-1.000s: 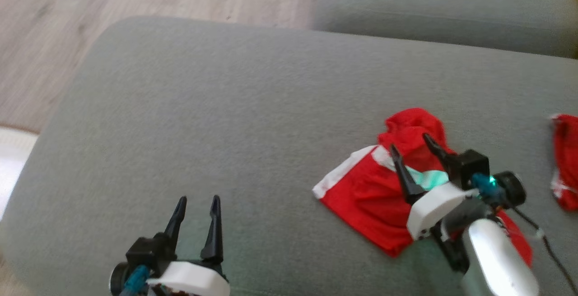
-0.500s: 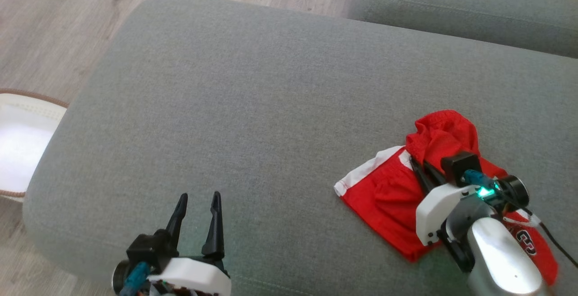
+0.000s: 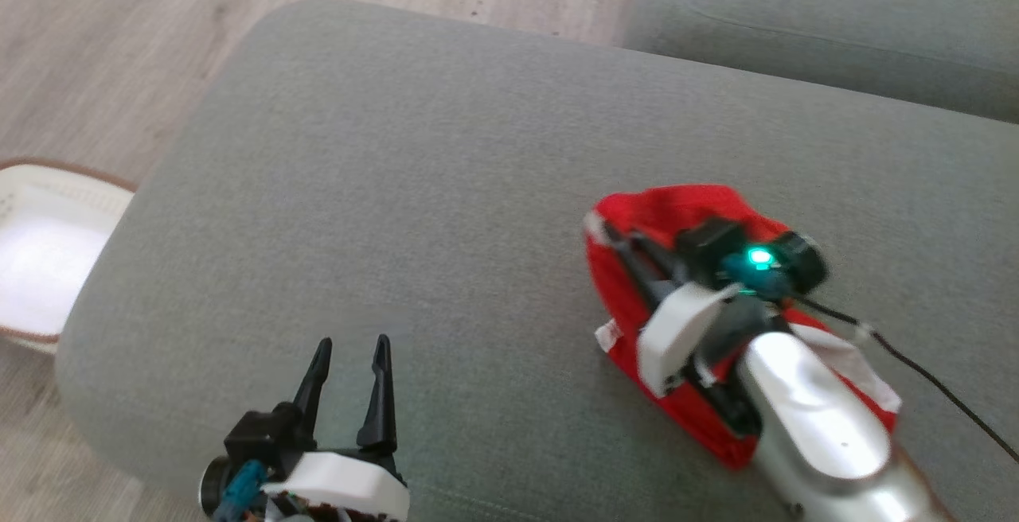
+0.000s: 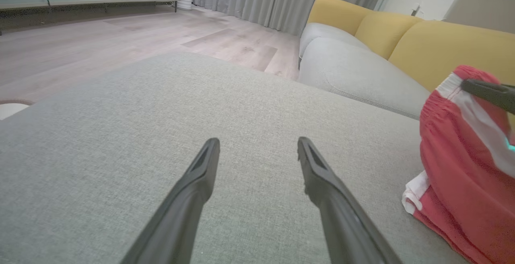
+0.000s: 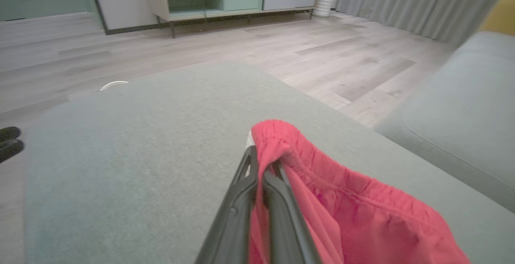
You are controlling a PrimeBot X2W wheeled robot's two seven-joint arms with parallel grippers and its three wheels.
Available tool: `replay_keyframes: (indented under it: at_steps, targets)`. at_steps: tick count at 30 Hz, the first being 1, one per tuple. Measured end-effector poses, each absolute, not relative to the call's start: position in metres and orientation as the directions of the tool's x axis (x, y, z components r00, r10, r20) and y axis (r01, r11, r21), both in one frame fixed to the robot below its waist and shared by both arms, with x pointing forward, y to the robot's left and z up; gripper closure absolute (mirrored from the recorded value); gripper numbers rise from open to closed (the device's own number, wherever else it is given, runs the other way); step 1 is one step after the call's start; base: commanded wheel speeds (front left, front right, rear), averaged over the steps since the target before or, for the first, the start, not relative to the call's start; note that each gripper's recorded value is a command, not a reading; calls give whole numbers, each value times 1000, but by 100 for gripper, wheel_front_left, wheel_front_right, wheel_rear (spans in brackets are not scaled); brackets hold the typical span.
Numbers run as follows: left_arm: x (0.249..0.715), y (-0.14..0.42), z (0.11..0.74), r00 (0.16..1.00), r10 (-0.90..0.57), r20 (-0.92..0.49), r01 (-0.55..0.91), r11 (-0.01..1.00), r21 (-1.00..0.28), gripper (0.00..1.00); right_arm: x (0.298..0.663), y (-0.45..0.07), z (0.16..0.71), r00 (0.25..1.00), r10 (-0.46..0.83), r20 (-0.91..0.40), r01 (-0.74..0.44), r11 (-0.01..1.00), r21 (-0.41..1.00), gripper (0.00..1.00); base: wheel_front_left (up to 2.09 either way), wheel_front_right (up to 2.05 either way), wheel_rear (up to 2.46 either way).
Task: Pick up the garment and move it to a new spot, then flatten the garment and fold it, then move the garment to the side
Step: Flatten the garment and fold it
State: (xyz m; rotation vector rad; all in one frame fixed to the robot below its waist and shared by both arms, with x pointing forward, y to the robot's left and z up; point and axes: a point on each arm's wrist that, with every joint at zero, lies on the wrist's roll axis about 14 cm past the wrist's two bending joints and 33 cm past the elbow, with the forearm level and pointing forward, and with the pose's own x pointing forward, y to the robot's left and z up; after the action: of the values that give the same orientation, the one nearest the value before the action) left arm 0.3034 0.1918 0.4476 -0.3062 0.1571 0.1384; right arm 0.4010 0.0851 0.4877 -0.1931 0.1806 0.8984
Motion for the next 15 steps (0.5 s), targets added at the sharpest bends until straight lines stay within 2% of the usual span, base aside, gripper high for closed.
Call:
replay_keyframes:
  at_steps: [5, 9, 10, 11, 12, 15]
  targets:
    - [297, 203, 447, 973, 152, -176, -199, 935, -292, 0, 375, 124, 480, 479, 834, -274, -875, 478, -76, 100, 0, 0, 0]
    - [294, 212, 446, 966, 185, -180, -232, 930, -286, 0, 364, 136, 461, 422, 846, -326, -902, 428, -56, 100, 0, 0, 0]
    - [294, 213, 446, 965, 189, -181, -236, 929, -286, 0, 362, 136, 455, 412, 845, -341, -906, 421, -53, 57, 0, 0, 0]
    - [294, 213, 446, 965, 189, -181, -235, 929, -287, 0, 359, 137, 450, 405, 844, -352, -908, 415, -50, 25, 0, 0, 0]
    - [294, 213, 446, 966, 186, -179, -232, 930, -285, 0, 357, 137, 447, 400, 844, -356, -910, 413, -44, 0, 0, 0, 0]
    - [295, 212, 447, 967, 185, -176, -230, 930, -288, 0, 356, 137, 444, 404, 848, -342, -906, 422, -23, 0, 0, 0, 0]
